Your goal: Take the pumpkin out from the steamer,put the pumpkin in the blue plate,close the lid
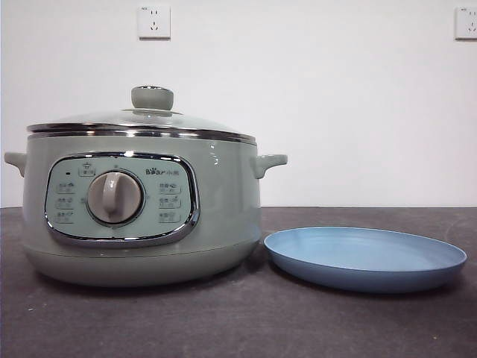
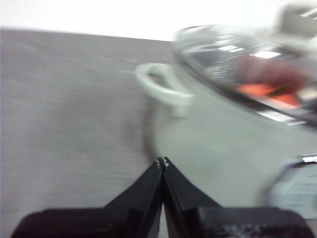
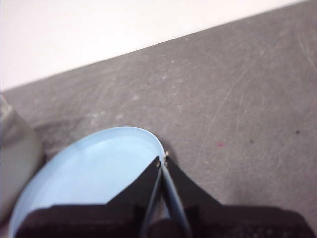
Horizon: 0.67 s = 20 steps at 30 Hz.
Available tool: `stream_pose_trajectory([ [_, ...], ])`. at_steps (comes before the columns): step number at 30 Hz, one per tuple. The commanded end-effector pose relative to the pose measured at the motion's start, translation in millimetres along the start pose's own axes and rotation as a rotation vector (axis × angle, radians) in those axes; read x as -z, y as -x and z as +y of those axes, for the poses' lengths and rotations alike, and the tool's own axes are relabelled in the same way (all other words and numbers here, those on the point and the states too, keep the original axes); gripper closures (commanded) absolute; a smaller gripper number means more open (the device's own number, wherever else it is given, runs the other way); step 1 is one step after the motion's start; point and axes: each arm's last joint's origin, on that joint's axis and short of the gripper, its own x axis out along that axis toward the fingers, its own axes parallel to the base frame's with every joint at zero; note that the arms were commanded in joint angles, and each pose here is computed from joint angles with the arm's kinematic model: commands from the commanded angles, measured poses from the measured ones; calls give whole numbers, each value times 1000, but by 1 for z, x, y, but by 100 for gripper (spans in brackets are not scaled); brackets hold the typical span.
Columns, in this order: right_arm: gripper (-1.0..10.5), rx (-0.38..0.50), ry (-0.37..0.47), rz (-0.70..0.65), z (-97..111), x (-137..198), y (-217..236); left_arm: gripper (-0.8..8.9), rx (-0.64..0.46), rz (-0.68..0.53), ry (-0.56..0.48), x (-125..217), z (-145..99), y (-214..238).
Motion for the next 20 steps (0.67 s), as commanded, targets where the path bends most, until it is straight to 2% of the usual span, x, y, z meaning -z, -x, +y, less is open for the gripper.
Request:
stream_pose_trajectory([
  [1, 946, -5, -96, -11, 0, 1, -1, 816, 78, 17, 193, 3, -2, -1],
  [13, 950, -53, -97, 21, 2, -1, 1, 819, 91, -62, 203, -6, -3, 0],
  [20, 951, -47, -104, 40, 9, -22, 7, 819, 80, -53, 240, -19, -5, 3],
])
